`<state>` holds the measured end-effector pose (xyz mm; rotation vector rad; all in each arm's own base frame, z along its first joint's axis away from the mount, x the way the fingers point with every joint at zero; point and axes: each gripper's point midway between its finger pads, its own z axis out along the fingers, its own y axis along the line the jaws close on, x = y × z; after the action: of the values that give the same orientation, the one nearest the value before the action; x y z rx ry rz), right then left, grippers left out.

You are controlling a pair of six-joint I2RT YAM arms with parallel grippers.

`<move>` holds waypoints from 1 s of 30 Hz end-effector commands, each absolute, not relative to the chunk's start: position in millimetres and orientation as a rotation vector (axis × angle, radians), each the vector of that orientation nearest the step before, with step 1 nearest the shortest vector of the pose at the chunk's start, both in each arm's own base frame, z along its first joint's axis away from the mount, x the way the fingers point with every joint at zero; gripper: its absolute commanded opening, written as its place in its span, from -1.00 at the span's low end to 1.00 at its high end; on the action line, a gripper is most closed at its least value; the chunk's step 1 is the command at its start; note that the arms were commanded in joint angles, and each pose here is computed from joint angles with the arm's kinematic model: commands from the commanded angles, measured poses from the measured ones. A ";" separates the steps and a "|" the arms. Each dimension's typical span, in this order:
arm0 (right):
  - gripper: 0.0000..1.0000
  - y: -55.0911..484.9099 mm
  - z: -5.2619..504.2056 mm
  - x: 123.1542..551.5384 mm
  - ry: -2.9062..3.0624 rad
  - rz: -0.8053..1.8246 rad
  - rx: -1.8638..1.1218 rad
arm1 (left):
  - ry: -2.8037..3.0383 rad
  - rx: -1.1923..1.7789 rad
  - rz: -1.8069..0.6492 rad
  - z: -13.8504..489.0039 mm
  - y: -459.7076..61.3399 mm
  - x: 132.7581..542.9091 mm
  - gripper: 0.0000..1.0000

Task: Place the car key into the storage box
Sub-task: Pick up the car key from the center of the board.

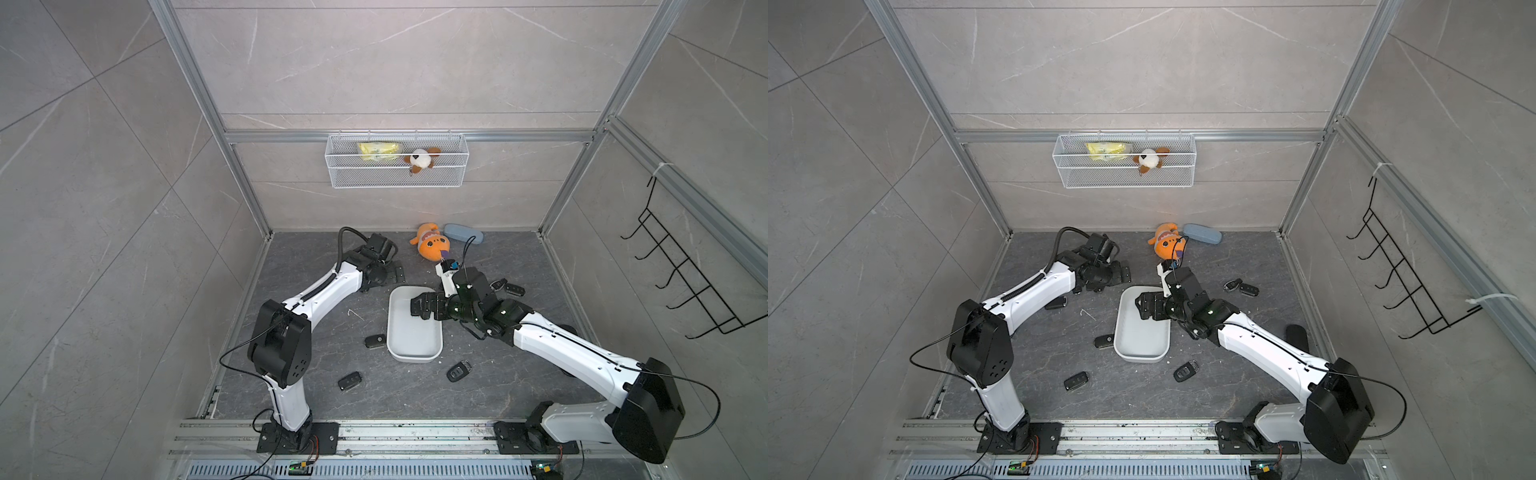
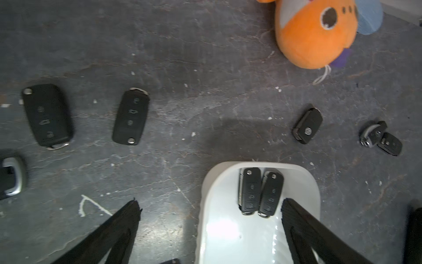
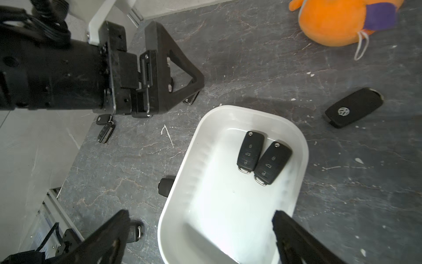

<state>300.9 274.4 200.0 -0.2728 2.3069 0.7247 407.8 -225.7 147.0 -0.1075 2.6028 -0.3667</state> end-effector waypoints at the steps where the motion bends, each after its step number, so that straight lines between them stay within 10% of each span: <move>1: 0.99 286.7 216.1 305.3 2.267 0.747 -0.251 | 2.577 -0.090 -0.379 156.9 -204.5 414.7 1.00; 30: 0.99 308.0 233.8 287.8 2.222 0.795 -0.311 | 2.784 0.035 -0.103 38.6 -175.9 477.9 0.46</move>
<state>290.5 310.4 217.7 -0.3143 2.2665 0.7822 474.5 -180.1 40.8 -0.0175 2.7670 -0.1503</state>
